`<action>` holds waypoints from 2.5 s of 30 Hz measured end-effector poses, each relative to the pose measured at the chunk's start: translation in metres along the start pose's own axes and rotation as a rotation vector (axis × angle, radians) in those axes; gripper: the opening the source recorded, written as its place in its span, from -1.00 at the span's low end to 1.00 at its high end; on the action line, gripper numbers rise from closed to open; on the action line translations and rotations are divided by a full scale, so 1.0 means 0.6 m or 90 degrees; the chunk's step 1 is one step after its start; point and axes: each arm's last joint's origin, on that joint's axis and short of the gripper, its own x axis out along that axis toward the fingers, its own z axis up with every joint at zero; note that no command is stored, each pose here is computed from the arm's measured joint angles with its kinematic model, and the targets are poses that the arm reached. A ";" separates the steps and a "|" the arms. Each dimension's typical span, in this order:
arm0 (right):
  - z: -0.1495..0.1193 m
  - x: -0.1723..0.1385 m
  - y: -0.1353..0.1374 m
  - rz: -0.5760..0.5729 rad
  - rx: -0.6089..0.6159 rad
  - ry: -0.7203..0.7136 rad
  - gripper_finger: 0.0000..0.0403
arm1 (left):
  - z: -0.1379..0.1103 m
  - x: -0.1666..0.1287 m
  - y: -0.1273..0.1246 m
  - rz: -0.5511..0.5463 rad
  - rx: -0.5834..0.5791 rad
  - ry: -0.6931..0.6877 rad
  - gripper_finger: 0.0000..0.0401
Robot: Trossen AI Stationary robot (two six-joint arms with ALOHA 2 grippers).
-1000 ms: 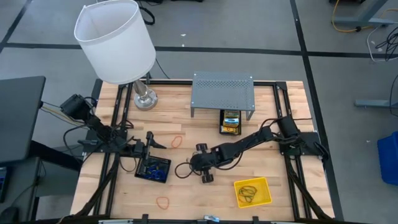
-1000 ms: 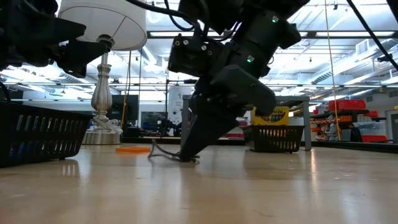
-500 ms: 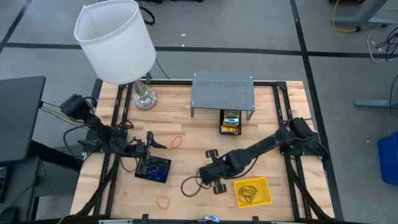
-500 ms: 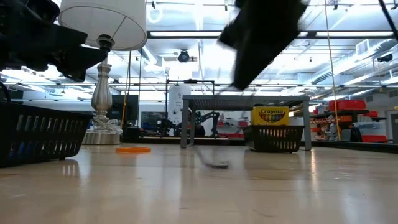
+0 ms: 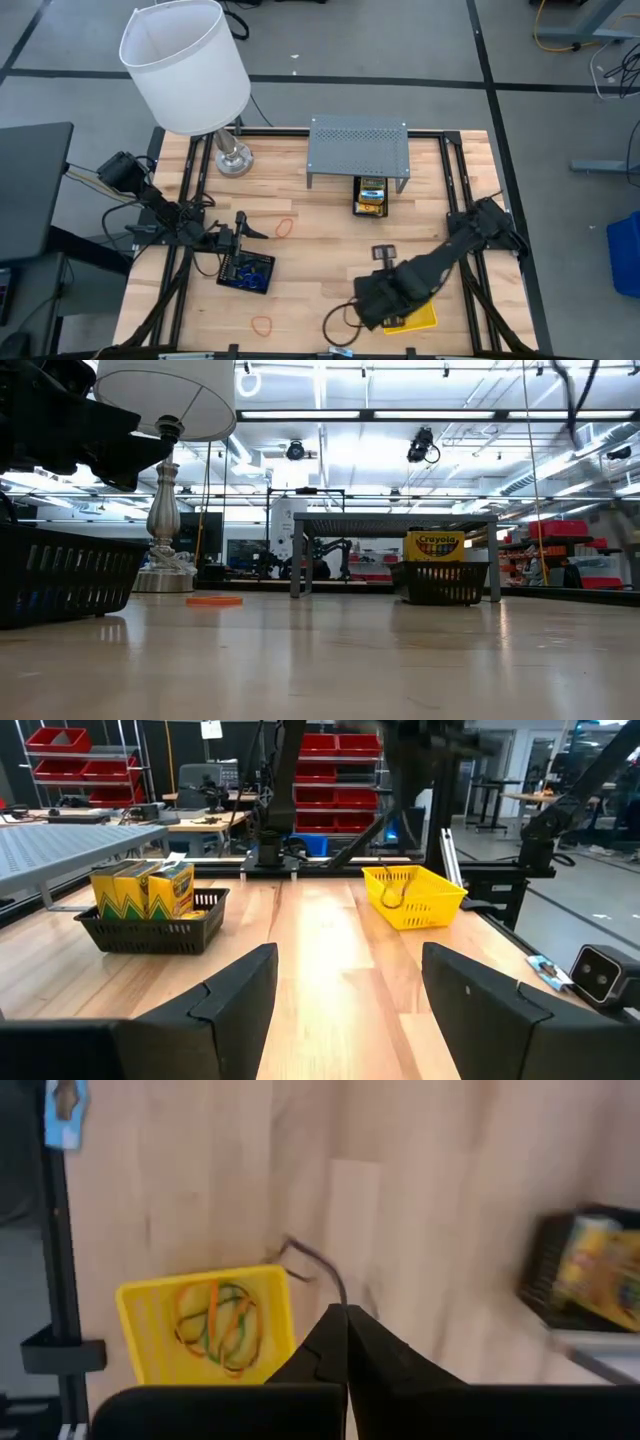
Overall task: Pick & Place Office Desk Supplies
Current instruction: Put the brown rubber band into the yellow bin
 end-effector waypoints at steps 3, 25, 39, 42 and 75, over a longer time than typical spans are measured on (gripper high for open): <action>-0.008 -0.031 0.006 -0.010 0.014 -0.041 -1.00 | 0.000 0.000 0.000 0.000 0.000 0.000 0.26; -0.045 -0.010 0.038 0.149 0.110 0.116 -1.00 | 0.001 0.000 0.000 0.000 0.000 -0.002 0.26; -0.050 0.175 0.076 0.246 0.095 0.090 -0.99 | 0.001 0.000 0.000 0.000 0.000 -0.002 0.26; -0.056 0.197 0.078 0.266 0.094 0.093 -0.90 | 0.001 0.000 0.000 0.000 0.000 -0.002 0.26; -0.023 0.151 0.056 0.184 0.064 0.005 0.00 | 0.000 0.001 0.000 0.000 -0.001 0.000 0.26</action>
